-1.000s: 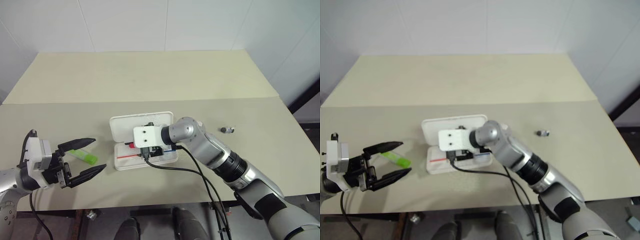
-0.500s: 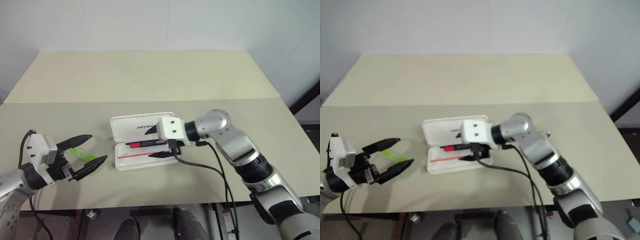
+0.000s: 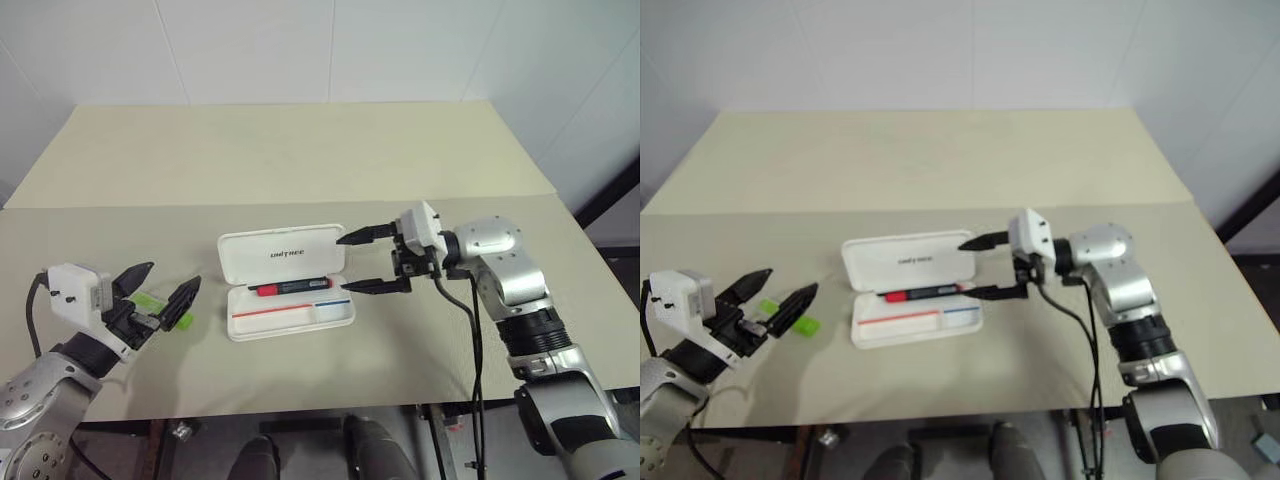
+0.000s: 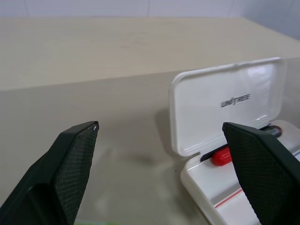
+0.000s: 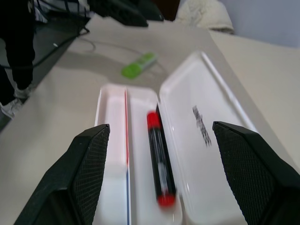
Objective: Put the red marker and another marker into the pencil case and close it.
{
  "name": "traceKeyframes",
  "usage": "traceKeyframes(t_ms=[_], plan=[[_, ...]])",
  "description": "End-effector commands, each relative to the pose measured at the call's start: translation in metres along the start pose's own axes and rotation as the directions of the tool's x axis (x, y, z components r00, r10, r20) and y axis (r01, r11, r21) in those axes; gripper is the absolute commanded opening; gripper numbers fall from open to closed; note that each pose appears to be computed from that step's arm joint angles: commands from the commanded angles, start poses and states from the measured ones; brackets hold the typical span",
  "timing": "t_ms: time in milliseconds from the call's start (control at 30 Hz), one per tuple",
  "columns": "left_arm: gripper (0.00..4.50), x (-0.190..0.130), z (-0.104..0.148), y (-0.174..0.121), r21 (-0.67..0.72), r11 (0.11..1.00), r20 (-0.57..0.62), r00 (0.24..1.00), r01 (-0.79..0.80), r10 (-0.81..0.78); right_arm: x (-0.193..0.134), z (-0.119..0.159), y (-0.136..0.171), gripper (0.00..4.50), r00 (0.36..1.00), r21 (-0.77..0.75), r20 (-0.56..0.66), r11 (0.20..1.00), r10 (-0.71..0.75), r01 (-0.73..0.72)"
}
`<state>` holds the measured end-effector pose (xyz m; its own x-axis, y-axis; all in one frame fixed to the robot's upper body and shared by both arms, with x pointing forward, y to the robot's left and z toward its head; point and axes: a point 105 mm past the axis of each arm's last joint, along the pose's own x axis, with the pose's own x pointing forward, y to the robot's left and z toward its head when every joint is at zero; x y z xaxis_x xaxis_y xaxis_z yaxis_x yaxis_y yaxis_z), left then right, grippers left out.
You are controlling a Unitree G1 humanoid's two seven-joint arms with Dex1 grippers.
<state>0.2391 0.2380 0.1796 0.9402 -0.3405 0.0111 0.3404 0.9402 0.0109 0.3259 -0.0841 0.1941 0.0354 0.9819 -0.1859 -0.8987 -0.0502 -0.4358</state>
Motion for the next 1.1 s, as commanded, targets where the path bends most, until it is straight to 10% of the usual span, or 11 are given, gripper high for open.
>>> traceKeyframes(t_ms=[33,533,1100], plan=[[4.5,-0.008,0.014,-0.013,0.16,0.976,-0.02,0.989,0.151,-0.149,-0.004,0.01,-0.008,4.47,1.0,-0.062,0.016,0.998,-0.016,0.017],[4.5,-0.027,-0.005,0.05,0.219,0.872,-0.428,0.846,0.438,-0.317,0.006,0.008,-0.007,4.47,0.999,-0.062,0.037,0.998,-0.011,0.013],[4.5,0.022,-0.014,0.095,0.156,0.671,-0.687,0.568,0.725,-0.454,-0.028,0.014,-0.001,4.47,0.995,0.013,0.089,0.999,-0.034,0.033]])
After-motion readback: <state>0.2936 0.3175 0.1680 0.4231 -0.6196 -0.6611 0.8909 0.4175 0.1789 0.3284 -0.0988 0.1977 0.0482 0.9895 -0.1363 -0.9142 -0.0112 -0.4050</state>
